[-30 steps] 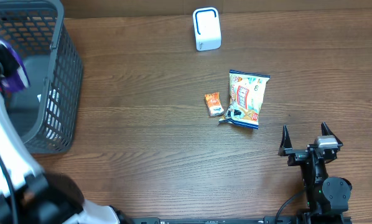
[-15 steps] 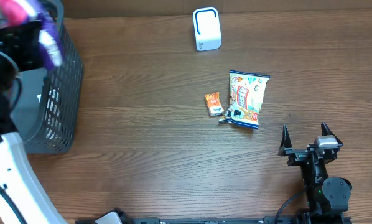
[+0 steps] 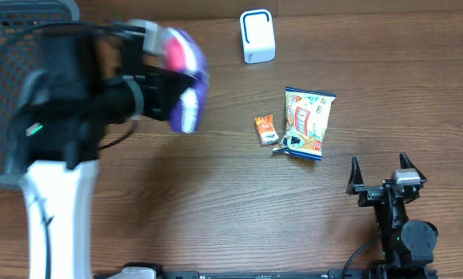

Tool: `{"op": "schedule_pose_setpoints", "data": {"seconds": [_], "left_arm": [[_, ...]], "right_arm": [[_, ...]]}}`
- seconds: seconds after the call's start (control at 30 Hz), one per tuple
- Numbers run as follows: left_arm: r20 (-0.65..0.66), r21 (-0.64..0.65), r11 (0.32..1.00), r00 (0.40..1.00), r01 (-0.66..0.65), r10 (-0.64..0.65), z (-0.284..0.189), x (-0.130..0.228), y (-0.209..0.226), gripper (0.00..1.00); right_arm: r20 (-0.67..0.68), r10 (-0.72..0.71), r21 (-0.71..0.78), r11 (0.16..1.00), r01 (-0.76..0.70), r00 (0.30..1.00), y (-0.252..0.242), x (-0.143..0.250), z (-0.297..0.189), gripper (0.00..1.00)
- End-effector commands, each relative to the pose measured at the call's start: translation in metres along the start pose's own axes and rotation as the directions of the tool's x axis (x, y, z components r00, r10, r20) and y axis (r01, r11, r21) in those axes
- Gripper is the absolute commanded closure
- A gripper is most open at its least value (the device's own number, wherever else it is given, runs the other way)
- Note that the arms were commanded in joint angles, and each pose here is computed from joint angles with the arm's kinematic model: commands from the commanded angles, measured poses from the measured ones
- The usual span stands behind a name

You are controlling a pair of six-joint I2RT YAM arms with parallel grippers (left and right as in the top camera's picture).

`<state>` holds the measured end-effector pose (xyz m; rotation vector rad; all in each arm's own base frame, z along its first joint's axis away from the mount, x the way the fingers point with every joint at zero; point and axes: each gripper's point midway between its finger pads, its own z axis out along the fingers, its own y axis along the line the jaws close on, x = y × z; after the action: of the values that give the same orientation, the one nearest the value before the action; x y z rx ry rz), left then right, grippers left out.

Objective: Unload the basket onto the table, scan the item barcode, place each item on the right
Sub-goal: 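Carry the pink-purple pouch forward and release it beside the packets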

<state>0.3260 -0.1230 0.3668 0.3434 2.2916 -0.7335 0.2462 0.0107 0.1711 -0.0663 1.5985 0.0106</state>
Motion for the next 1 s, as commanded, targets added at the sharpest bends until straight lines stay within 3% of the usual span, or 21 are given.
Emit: {"op": "schedule_pose_setpoints", "data": {"seconds": [0.0, 0.13, 0.43, 0.47, 0.53, 0.63, 0.77, 0.97], "left_arm": [[-0.21, -0.081, 0.997, 0.978, -0.01, -0.007, 0.068, 0.044, 0.02, 0.96], [-0.349, -0.158, 0.986, 0.937, -0.062, 0.003, 0.128, 0.08, 0.04, 0.96], [-0.462, -0.183, 0.982, 0.886, -0.039, -0.051, 0.227, 0.125, 0.051, 0.96], [-0.475, -0.185, 0.982, 0.879, -0.042, -0.052, 0.232, 0.13, 0.052, 0.91], [-0.499, -0.199, 0.979, 0.865, -0.051, -0.056, 0.237, 0.138, 0.055, 0.69], [-0.499, -0.21, 0.976, 0.865, -0.057, -0.057, 0.234, 0.136, 0.056, 0.59], [-0.464, -0.202, 0.978, 0.885, -0.06, -0.042, 0.224, 0.111, 0.047, 0.13], [-0.334, -0.242, 0.967, 0.943, -0.081, -0.004, 0.174, 0.028, 0.028, 0.02]], "right_arm": [[0.004, 0.0, 0.007, 1.0, 0.0, 1.0, -0.001, 0.002, 0.0, 0.0], [0.004, 0.0, 0.007, 1.0, 0.0, 1.0, -0.001, 0.002, 0.0, 0.0], [0.004, 0.0, 0.007, 1.0, 0.0, 1.0, -0.001, 0.002, 0.0, 0.0], [0.004, -0.001, 0.007, 1.0, 0.001, 1.0, -0.001, 0.002, 0.0, 0.0], [0.004, -0.001, 0.007, 1.0, 0.001, 1.0, -0.001, 0.002, 0.0, 0.0], [0.004, -0.001, 0.007, 1.0, 0.001, 1.0, -0.001, 0.002, 0.0, 0.0], [0.004, 0.0, 0.007, 1.0, 0.0, 1.0, -0.001, 0.002, 0.0, 0.0], [0.004, -0.001, 0.007, 1.0, 0.001, 1.0, -0.001, 0.002, 0.0, 0.0]]}}
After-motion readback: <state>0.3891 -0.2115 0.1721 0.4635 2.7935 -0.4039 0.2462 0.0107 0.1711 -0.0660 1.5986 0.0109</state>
